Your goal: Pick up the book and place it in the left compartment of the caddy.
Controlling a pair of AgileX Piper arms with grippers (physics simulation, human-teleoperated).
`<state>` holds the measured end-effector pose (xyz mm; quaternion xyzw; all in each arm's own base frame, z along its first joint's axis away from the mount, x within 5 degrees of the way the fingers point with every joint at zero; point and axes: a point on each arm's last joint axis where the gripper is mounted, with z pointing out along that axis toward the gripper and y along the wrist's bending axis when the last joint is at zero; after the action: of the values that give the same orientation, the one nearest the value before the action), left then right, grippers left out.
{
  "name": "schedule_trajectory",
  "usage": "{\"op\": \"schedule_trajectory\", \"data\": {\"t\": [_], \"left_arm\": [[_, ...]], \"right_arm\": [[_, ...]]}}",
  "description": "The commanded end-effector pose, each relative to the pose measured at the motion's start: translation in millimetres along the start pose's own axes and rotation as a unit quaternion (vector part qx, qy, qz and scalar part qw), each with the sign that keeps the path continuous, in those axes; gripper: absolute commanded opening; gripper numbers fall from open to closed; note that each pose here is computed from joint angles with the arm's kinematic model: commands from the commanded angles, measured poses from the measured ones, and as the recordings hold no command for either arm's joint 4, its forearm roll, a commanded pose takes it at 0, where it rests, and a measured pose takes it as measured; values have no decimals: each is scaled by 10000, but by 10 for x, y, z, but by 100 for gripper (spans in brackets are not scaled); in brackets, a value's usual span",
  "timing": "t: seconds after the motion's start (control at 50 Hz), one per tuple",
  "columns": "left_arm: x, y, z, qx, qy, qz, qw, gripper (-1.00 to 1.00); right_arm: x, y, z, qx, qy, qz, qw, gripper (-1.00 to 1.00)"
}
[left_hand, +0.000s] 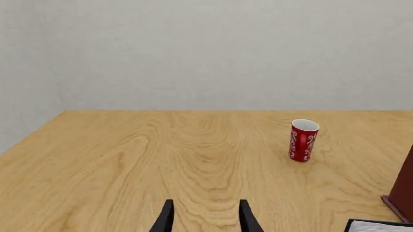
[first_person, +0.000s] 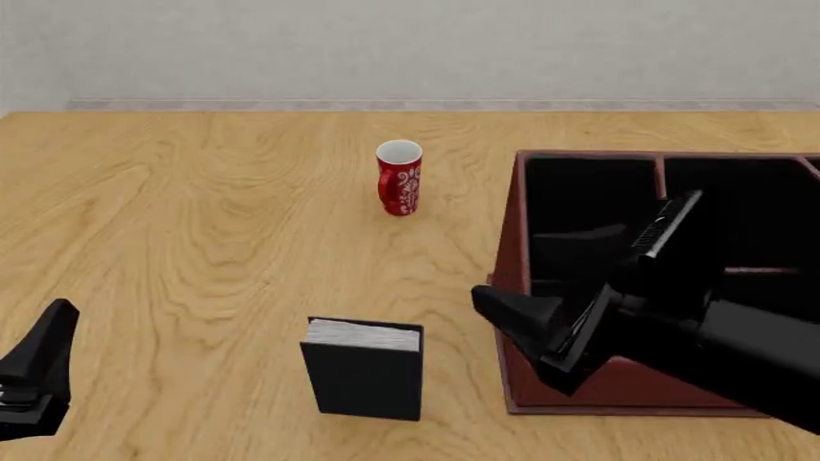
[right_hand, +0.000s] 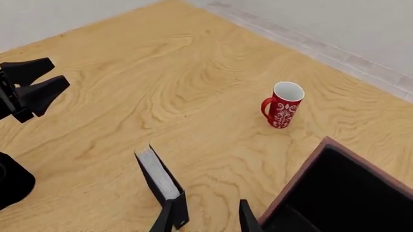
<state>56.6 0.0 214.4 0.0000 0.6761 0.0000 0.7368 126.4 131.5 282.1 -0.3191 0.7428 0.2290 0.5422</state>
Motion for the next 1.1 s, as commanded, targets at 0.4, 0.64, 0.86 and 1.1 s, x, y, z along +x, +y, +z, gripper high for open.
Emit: {"op": "schedule_trajectory", "data": {"t": [0.4,0.64,0.86,1.1], "left_arm": [[0,0,0,0,0,0,10000,100],[0,0,0,0,0,0,10000,100],[0,0,0,0,0,0,10000,100],[0,0,0,0,0,0,10000,100]], "right_arm": [[146,215,463,-451,580,-169,9972,100],[150,282,561,-565,643,-225,9961,100],[204,364,690,-691,762,-261,9944,100],[254,448,825,-807,907,-330,9921,100]]}}
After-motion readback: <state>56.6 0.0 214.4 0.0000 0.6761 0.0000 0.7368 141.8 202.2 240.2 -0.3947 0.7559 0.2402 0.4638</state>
